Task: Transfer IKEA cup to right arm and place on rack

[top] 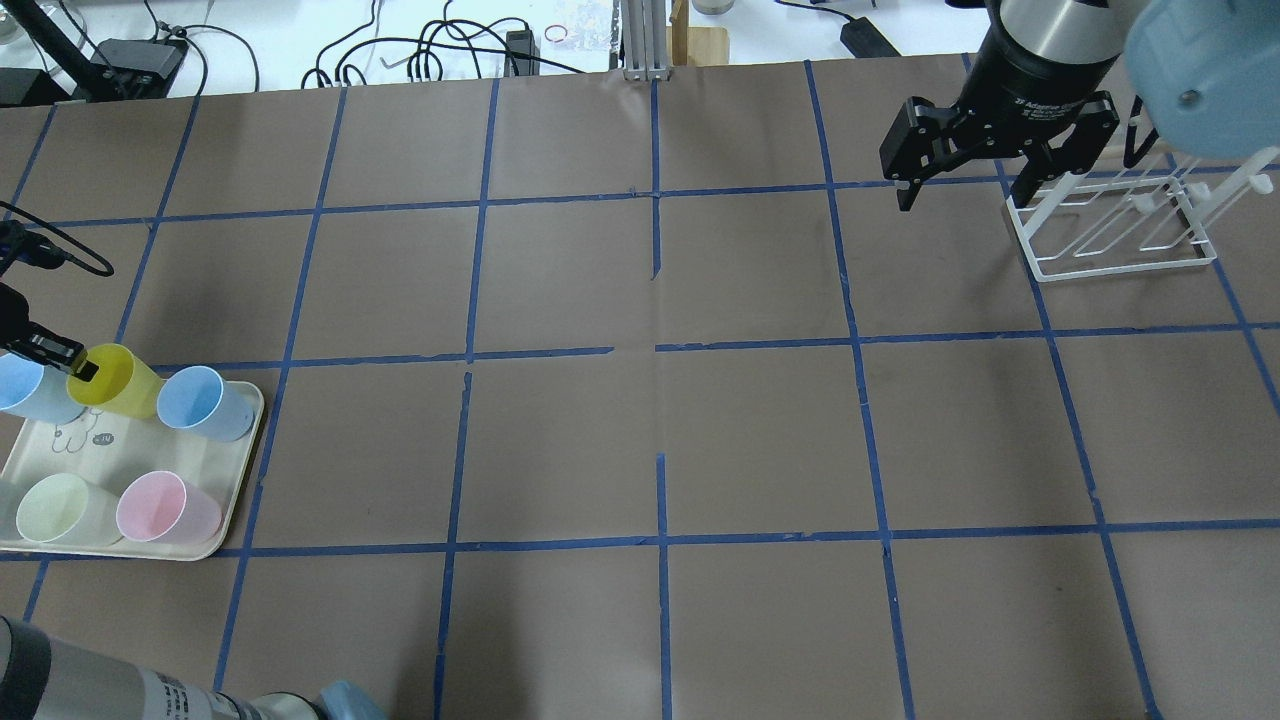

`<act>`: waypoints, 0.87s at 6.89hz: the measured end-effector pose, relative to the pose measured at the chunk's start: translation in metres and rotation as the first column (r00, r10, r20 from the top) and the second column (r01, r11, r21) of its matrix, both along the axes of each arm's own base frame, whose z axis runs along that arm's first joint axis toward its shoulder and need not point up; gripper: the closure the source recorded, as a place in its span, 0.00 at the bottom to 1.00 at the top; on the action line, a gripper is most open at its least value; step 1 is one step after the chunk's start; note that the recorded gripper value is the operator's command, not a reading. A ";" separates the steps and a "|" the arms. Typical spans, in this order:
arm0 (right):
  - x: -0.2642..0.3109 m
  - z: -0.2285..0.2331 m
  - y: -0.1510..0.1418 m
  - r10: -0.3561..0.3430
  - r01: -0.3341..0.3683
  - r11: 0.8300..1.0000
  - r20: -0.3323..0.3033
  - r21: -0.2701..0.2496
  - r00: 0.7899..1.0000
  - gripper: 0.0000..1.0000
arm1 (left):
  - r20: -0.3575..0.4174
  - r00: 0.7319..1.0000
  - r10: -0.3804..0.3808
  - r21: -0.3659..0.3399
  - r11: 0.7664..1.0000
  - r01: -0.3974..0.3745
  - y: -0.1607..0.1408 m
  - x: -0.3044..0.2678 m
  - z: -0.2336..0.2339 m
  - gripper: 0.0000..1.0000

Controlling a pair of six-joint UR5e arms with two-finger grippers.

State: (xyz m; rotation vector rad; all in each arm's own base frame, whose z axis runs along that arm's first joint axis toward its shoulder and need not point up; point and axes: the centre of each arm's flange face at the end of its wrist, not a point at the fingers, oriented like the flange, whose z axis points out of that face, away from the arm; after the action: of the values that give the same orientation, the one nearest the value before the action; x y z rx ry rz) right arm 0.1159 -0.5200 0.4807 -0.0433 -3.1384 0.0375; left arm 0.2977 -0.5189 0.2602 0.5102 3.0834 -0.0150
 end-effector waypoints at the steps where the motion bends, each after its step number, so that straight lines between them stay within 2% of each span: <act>1: 0.000 0.001 0.000 0.000 0.000 1.000 0.001 -0.001 1.000 0.00 | 0.008 1.000 -0.003 -0.015 1.000 0.003 -0.005 0.004 0.017 1.00; 3: 0.000 0.001 0.000 0.000 0.000 1.000 0.001 -0.003 1.000 0.00 | -0.039 0.999 -0.005 0.009 1.000 0.006 -0.009 -0.001 0.056 1.00; 4: 0.000 0.001 0.000 0.000 0.000 1.000 0.001 -0.003 1.000 0.00 | -0.092 0.996 -0.013 0.018 1.000 0.015 -0.014 -0.015 0.081 1.00; 6: 0.000 0.001 0.000 0.000 0.000 1.000 -0.001 -0.001 1.000 0.00 | -0.260 0.965 -0.023 0.067 0.997 0.042 -0.028 -0.069 0.131 1.00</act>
State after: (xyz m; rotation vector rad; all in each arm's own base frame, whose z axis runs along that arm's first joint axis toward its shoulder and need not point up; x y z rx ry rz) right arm 0.1158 -0.5195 0.4816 -0.0433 -3.1378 0.0398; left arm 0.2283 -0.5473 0.3910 0.6078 3.3407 0.0323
